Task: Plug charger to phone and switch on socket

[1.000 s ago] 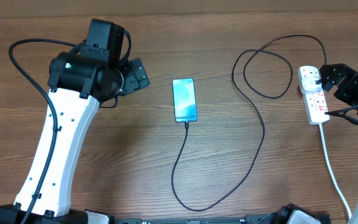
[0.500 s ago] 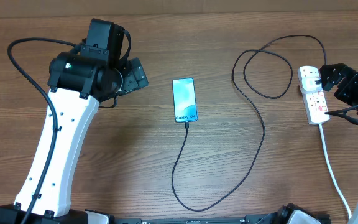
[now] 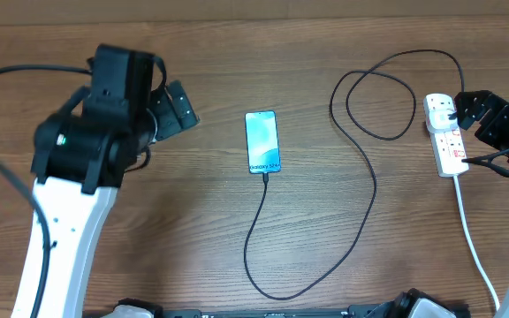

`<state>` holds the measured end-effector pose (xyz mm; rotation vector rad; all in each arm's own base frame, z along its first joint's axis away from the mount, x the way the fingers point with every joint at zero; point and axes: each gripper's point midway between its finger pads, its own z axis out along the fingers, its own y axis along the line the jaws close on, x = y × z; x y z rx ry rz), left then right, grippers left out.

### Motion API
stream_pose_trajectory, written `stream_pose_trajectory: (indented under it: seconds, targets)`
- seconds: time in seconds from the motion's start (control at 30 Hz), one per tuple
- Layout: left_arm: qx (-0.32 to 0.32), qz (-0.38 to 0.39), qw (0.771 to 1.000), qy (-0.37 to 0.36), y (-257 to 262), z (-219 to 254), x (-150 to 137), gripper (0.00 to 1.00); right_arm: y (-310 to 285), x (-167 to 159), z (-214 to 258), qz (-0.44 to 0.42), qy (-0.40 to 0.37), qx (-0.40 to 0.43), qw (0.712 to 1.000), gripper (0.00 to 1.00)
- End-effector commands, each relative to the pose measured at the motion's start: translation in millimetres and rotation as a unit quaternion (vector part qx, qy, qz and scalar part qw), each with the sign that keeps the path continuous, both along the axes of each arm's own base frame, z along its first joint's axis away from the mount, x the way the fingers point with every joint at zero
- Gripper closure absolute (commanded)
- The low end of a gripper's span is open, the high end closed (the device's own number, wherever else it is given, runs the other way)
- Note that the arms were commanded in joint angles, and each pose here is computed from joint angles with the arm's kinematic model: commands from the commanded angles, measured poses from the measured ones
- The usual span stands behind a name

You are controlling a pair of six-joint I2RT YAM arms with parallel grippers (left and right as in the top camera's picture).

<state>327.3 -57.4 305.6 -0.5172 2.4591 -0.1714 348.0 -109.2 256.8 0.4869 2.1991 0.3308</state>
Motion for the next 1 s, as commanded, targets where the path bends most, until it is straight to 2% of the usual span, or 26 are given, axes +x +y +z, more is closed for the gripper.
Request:
stream_pose_trajectory:
  seconds: [0.0,0.33,0.53,0.97]
  targets:
    - [0.02,0.007,0.999,-0.038,10,1,-8,0.01,1,-1,-1,0.003,-0.001,-0.002,1.0,0.0]
    - [-0.011,0.01,0.986,-0.169,13,-16,-14,0.0,1,-1,-1,0.003,-0.001,-0.002,1.0,0.0]
    - [-0.011,-0.011,0.957,-0.289,17,-37,-30,0.0,1,-1,-1,0.003,-0.001,-0.002,1.0,0.0]
    - [-0.025,-0.015,0.912,-0.41,31,-83,-60,0.01,1,-1,-1,0.003,-0.001,-0.002,1.0,0.0]
